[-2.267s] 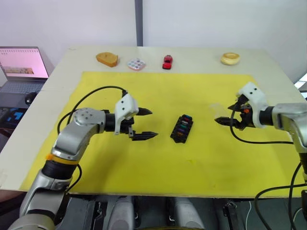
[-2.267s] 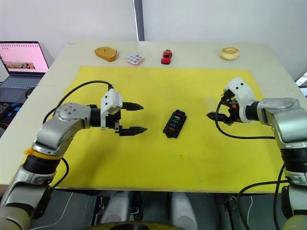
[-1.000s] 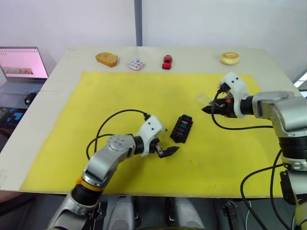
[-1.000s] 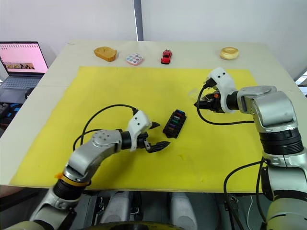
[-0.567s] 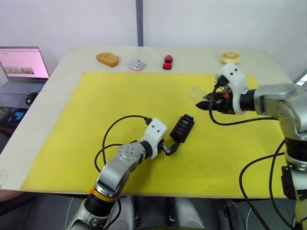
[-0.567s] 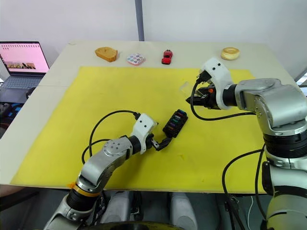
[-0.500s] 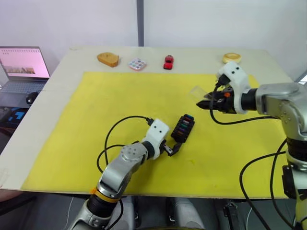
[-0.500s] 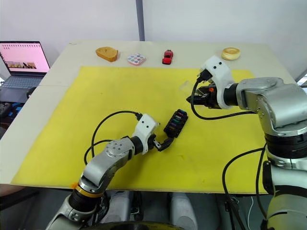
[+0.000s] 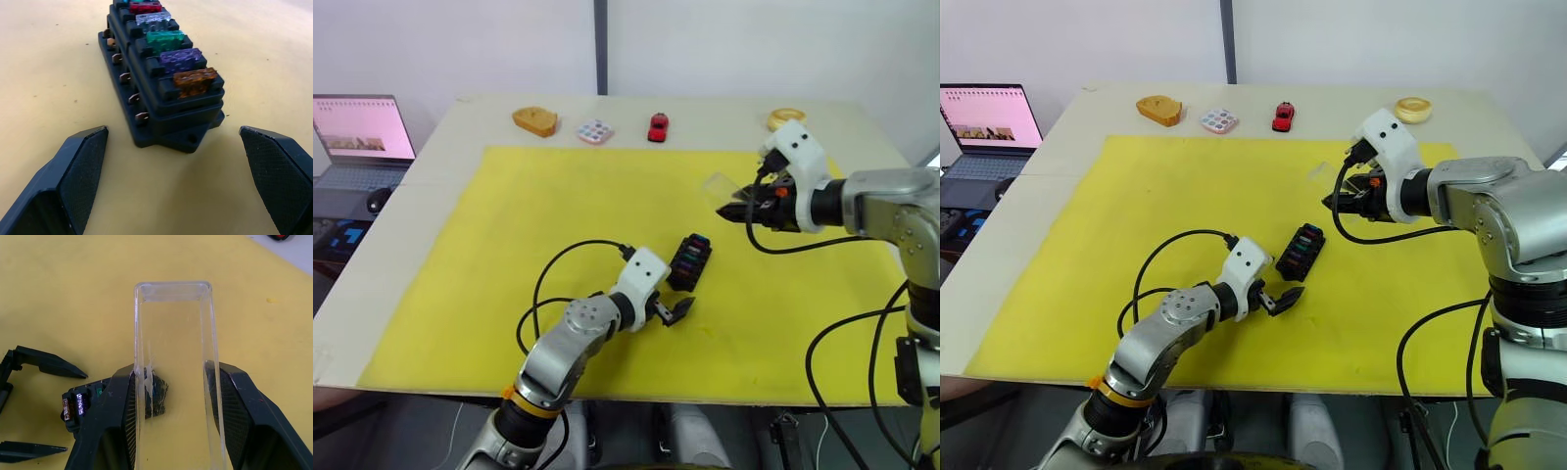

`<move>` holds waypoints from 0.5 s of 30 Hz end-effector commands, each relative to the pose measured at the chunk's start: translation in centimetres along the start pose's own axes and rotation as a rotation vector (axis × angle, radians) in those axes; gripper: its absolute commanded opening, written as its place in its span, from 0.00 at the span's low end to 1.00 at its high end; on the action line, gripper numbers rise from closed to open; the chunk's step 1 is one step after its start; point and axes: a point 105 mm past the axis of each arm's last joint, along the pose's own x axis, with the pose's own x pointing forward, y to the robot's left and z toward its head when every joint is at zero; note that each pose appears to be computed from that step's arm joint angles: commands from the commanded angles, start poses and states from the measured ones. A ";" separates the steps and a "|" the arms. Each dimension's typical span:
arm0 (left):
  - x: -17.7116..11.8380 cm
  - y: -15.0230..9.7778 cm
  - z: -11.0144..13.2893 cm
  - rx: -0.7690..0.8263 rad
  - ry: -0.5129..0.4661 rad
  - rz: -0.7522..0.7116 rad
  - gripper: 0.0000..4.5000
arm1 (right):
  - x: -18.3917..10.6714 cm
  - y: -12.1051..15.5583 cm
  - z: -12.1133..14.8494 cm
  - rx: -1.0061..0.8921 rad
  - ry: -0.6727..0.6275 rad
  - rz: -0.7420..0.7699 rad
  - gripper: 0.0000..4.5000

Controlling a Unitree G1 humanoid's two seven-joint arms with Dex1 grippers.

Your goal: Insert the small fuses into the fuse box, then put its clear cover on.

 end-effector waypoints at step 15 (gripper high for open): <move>3.6 0.4 -0.5 -0.050 -0.012 0.116 0.69 | -1.6 -0.4 1.3 -0.051 -0.061 -0.054 0.37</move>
